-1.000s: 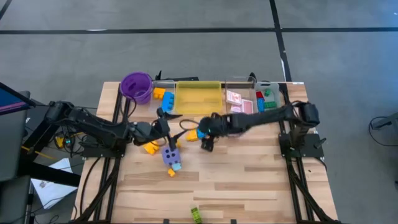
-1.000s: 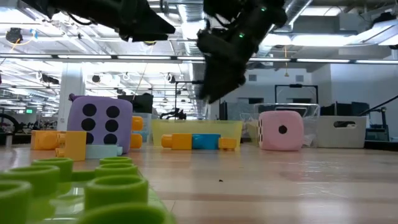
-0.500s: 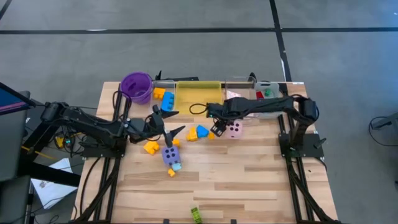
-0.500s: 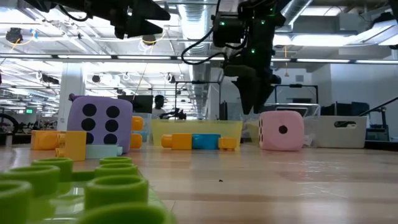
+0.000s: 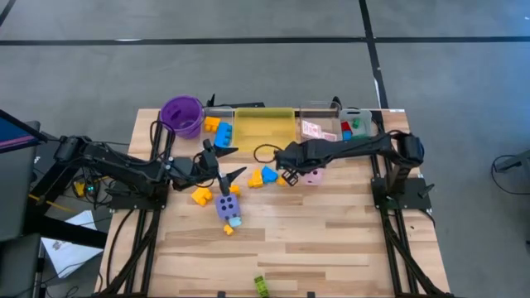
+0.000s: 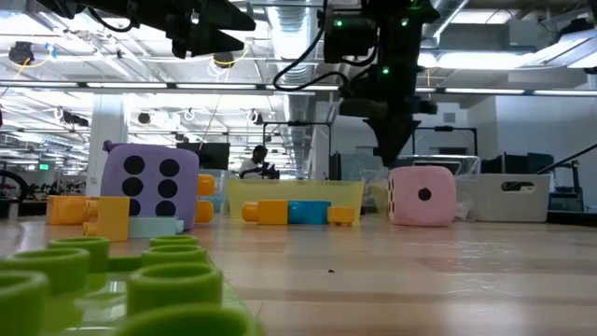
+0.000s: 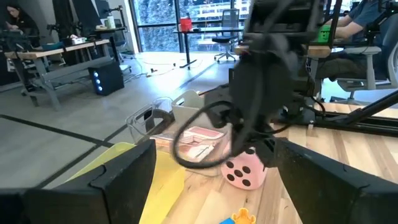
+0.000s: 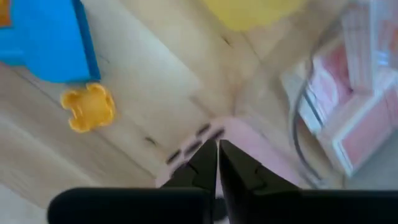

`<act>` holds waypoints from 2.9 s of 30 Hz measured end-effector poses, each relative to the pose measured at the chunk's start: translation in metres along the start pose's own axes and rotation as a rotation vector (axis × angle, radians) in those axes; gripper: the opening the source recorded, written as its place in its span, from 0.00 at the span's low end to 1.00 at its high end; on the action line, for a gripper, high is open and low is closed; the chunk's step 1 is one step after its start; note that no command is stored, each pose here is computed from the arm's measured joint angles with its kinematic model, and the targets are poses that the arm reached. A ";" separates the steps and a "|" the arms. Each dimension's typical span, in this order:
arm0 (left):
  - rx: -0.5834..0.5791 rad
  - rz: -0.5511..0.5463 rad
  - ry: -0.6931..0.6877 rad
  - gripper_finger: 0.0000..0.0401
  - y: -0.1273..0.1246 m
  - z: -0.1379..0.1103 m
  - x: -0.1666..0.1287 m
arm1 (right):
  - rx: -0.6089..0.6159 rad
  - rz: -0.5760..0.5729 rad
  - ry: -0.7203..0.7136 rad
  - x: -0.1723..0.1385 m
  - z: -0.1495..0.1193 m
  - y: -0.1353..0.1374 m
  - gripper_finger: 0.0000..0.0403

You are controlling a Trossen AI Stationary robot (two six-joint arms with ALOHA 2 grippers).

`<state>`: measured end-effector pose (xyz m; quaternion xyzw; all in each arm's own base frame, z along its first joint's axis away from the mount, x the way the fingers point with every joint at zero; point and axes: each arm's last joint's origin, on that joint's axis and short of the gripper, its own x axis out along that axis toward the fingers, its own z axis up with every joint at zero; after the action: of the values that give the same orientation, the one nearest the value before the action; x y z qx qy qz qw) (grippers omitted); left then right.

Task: Pick & Place Toys
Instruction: Put the large blue game piece into the white transparent bin

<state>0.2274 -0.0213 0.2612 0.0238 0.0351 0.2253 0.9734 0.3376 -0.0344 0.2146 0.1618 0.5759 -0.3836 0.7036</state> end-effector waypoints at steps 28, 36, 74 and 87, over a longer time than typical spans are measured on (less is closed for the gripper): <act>-0.003 0.000 0.000 0.79 0.000 0.000 0.000 | -0.117 0.390 0.215 -0.031 -0.053 0.061 0.00; -0.005 0.000 -0.002 0.79 0.000 0.000 0.000 | -0.218 0.255 -0.149 -0.064 -0.056 0.077 0.00; -0.016 0.000 0.056 0.79 0.000 -0.006 0.000 | -0.164 0.460 -0.251 -0.022 0.038 0.028 0.93; -0.002 0.000 0.076 0.79 0.000 -0.008 0.000 | -0.190 0.415 -0.132 0.043 0.039 0.058 0.96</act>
<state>0.2265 -0.0217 0.2527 0.0142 0.0716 0.2260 0.9714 0.4081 -0.0377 0.1729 0.1844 0.5168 -0.1843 0.8155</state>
